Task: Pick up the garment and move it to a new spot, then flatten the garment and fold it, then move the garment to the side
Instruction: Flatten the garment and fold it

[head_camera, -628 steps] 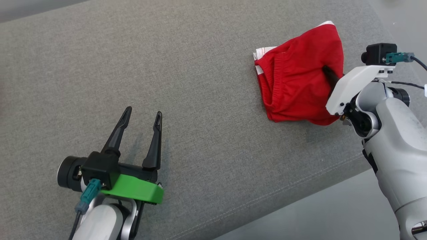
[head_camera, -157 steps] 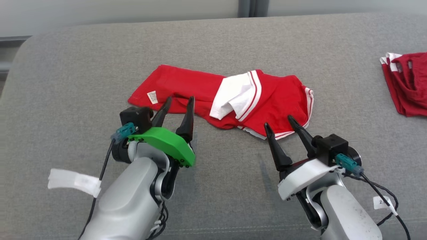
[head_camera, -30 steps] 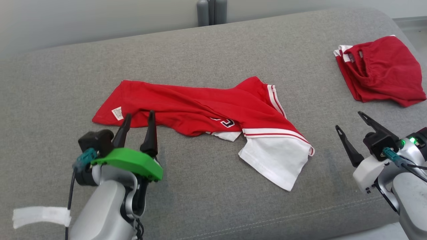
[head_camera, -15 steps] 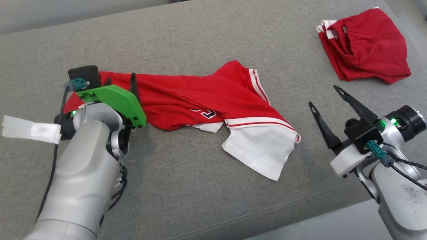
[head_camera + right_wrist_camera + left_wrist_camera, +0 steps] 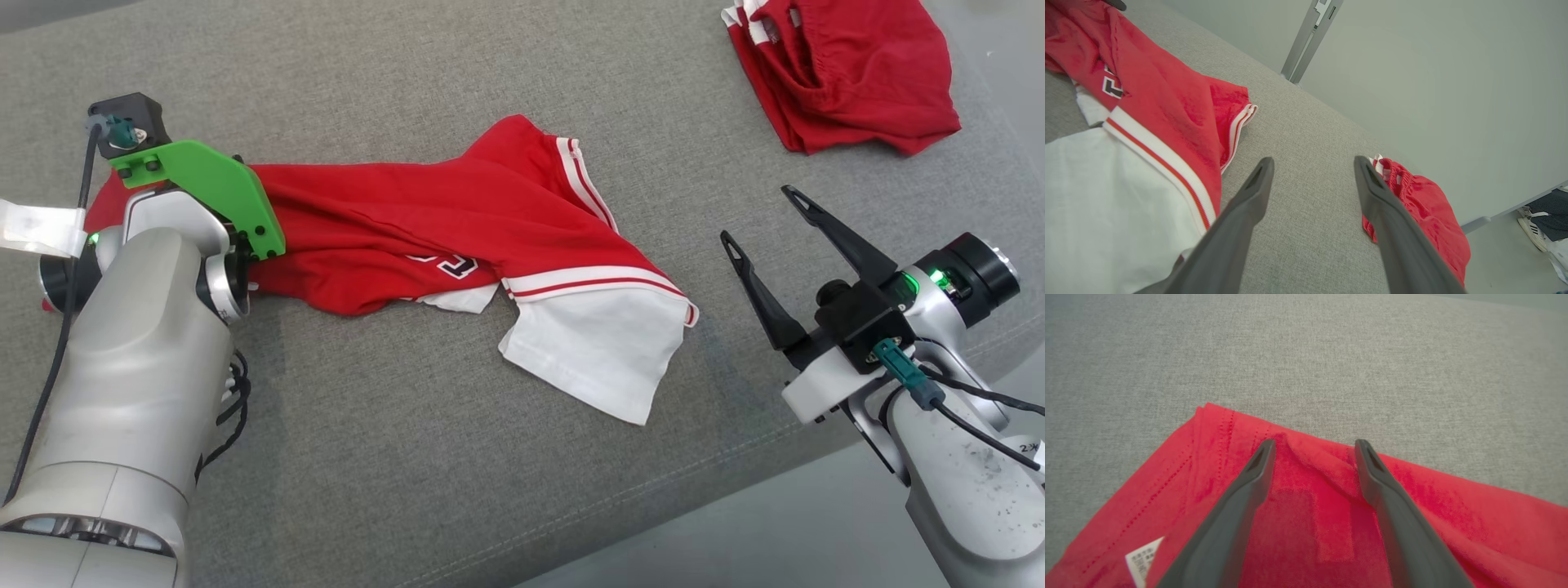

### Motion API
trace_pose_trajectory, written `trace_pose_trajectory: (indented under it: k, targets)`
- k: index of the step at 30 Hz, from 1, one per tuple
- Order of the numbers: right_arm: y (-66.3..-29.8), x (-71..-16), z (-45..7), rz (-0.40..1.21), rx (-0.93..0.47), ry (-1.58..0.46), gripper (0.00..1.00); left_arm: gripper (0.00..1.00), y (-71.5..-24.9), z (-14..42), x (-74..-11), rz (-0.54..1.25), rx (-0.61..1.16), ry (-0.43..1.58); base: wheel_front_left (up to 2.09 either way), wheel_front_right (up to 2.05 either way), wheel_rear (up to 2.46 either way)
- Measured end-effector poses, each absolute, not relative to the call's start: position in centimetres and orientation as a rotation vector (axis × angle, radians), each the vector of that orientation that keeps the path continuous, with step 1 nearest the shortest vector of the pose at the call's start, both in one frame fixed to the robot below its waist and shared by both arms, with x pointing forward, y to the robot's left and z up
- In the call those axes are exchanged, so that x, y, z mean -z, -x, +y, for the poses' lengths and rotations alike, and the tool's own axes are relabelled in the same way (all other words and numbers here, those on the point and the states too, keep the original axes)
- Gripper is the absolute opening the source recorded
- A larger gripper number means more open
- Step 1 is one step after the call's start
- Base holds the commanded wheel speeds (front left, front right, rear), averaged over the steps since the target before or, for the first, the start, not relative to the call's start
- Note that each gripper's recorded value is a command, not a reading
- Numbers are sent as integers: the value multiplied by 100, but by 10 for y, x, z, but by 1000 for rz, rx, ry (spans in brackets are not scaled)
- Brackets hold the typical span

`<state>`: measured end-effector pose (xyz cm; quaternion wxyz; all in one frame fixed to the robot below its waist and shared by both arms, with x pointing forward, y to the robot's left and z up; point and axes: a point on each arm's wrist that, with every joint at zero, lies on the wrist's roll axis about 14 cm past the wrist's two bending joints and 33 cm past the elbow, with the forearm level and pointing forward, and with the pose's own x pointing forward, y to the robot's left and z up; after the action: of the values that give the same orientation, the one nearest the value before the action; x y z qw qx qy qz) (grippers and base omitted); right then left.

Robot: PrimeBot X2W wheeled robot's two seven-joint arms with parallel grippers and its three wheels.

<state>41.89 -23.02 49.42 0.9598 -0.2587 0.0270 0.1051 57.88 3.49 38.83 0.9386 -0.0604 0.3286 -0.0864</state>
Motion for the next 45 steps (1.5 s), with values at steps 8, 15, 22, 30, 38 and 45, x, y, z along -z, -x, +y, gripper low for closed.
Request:
trace_pose_trajectory:
  k: [8, 15, 22, 30, 38, 45]
  targets:
    - [-420, -487, -232, 74, -210, 528, 100, 76, -579, 43, -368, 748, 141, 76, 0, 0, 0]
    - [-425, -488, -226, 62, -218, 519, 100, 0, -575, 48, -367, 759, 140, 65, 0, 0, 0]
    - [-429, -490, -218, 43, -235, 510, 100, 0, -576, 47, -379, 700, 152, 92, 0, 0, 0]
    - [-433, -498, -211, 13, -247, 510, 100, 0, -596, 42, -436, 482, 177, 176, 0, 0, 0]
    - [-438, -507, -197, -22, -275, 500, 100, 0, -605, 40, -516, 180, 213, 287, 0, 0, 0]
    - [-437, -506, -180, -34, -304, 455, 100, 0, -565, 74, -496, 153, 147, 394, 0, 0, 0]
